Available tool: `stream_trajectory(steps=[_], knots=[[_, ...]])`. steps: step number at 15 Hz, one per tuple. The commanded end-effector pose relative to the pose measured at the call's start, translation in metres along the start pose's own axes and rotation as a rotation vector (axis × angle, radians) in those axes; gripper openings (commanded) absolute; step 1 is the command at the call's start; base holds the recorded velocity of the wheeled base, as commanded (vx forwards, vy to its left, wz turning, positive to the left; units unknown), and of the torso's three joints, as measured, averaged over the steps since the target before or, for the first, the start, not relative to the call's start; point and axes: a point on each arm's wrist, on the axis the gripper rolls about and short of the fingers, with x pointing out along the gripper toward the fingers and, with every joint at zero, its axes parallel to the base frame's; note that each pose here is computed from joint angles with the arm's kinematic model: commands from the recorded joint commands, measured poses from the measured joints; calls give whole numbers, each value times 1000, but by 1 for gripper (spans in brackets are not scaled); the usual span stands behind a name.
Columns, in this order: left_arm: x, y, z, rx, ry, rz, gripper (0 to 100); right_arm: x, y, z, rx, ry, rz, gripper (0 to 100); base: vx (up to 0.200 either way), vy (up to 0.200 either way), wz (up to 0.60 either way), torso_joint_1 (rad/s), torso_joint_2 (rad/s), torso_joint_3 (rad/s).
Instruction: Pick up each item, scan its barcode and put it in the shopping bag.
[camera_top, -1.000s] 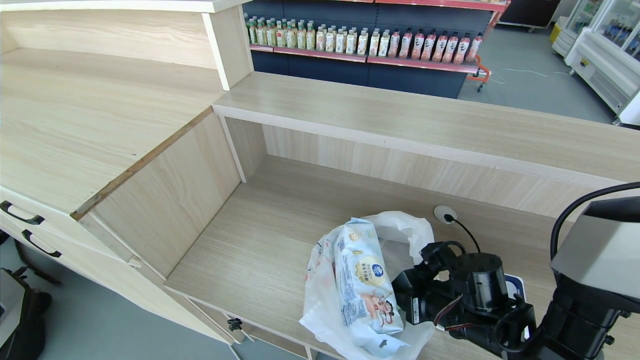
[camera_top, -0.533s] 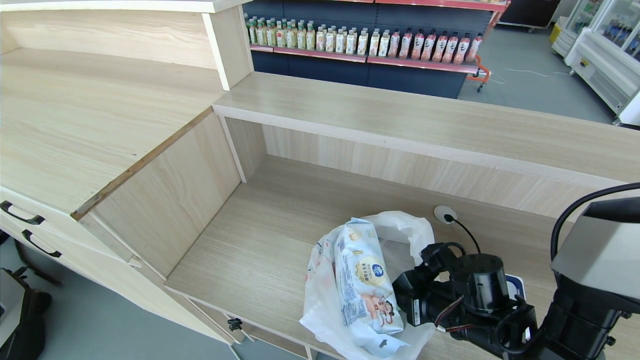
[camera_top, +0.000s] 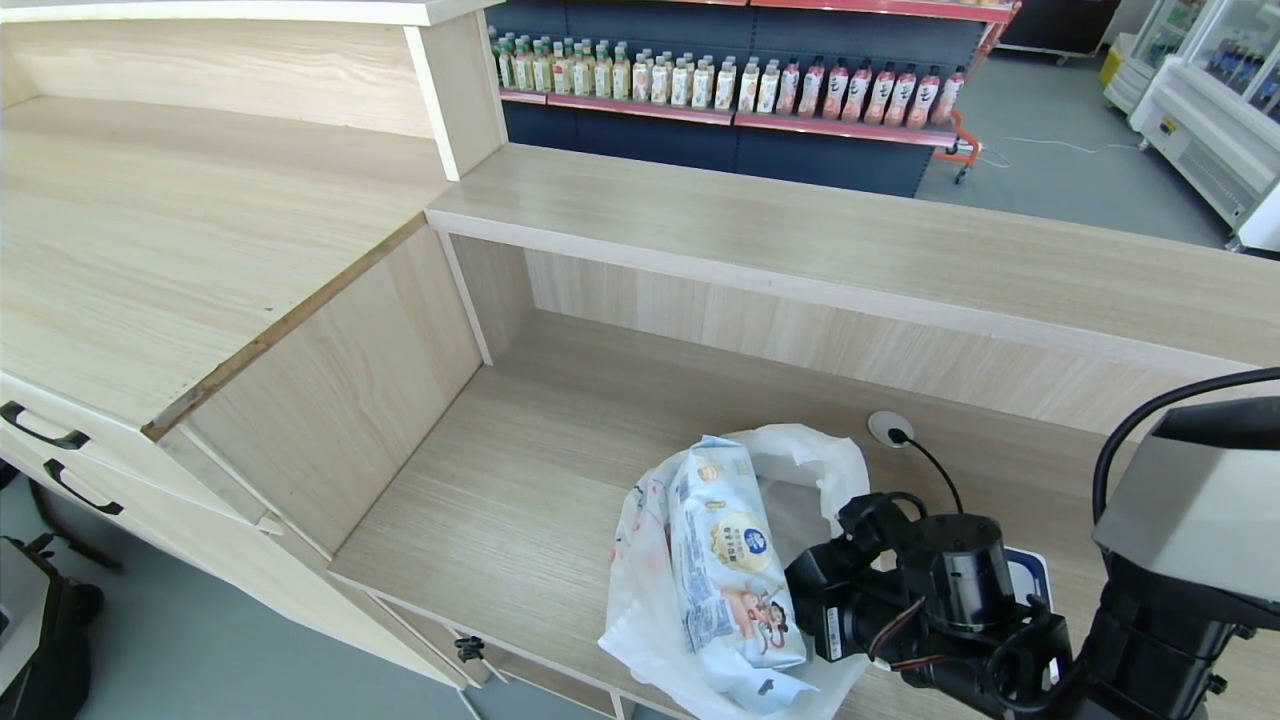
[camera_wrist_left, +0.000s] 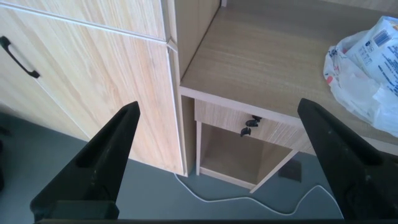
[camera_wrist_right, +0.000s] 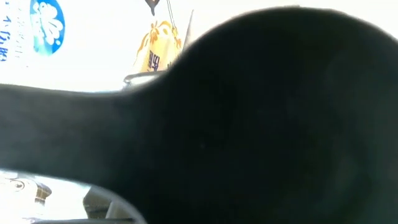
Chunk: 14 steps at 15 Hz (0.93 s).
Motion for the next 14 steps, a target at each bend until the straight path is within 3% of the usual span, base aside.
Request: stream_trajectory(steps=[1,5,10,14], knots=[[0,0,0,0,-2,0,100,1,0,0,-4,-4,1,100,0,0,0,0,0,0],[0,0,0,0,0,0,100,1,1,6,-3,-31,6,100,0,0,0,0,0,0],[0,0,0,0,0,0,100,-15,10,55,-35,-225,87,100,0,0,0,0,0,0],[0,0,0,0,0,0,100,-40,9,78,-162,-309,194,100,0,0,0,0,0,0]])
